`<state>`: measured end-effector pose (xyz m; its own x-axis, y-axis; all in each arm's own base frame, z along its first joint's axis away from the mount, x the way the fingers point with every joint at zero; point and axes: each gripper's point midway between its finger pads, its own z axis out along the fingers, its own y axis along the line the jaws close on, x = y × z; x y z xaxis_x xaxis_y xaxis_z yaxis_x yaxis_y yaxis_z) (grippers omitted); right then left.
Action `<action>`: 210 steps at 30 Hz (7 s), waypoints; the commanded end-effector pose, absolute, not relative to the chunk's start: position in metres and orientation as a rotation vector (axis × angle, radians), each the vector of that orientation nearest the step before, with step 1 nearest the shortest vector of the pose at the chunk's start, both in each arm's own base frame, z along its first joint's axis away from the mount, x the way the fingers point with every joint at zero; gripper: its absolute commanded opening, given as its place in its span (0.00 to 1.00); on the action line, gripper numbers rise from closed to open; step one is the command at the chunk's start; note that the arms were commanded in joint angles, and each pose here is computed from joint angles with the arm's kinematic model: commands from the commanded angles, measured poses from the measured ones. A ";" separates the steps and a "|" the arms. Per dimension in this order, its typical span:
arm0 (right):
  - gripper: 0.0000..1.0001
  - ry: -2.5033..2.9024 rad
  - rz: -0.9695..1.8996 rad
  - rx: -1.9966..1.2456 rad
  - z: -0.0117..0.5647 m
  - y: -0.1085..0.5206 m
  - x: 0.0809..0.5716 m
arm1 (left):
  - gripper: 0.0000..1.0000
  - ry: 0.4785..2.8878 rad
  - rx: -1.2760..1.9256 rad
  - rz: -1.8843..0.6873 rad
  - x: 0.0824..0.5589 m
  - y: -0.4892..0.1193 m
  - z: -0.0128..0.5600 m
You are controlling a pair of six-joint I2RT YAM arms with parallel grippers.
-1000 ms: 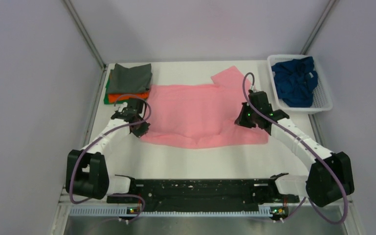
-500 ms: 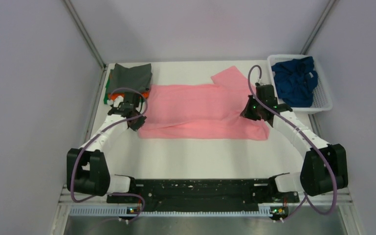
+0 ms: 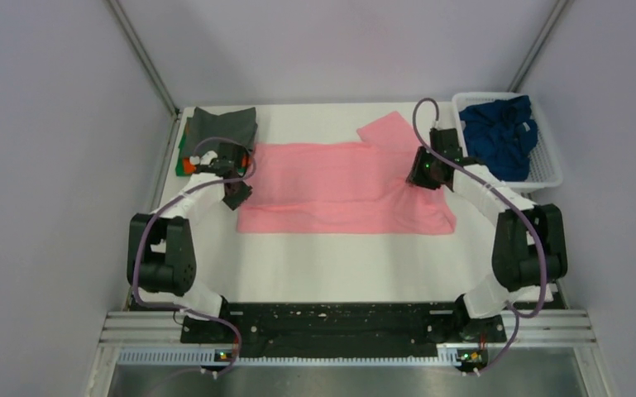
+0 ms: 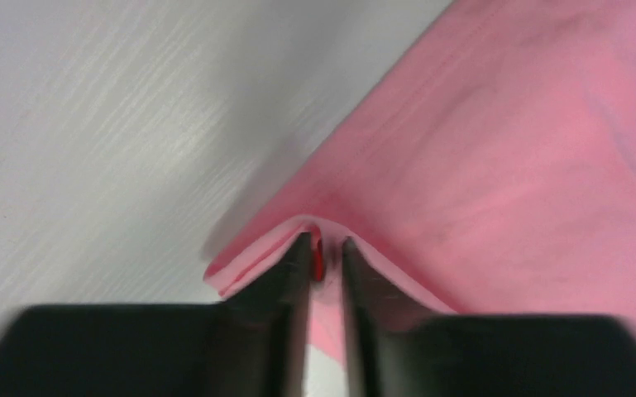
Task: Fold and stack the t-shirts
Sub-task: Fold the flattened tshirt in 1/3 of the way, then grab the side of the flattened tshirt furthest away from the robot with both arms, then fold the other side of the tshirt into a rectangle
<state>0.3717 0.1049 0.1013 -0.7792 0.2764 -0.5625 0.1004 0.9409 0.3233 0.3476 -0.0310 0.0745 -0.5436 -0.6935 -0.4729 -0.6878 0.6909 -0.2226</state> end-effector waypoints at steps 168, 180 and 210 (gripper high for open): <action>0.29 2.525 -0.224 0.269 -0.010 0.123 0.498 | 0.00 2.538 -0.882 0.169 0.381 -0.026 0.056; 0.00 2.315 -0.150 0.314 0.051 0.122 0.510 | 0.00 2.515 -0.869 0.138 0.380 -0.027 0.069; 0.00 2.206 -0.020 0.226 0.150 0.080 0.305 | 0.00 2.417 -0.834 0.041 0.283 -0.038 0.089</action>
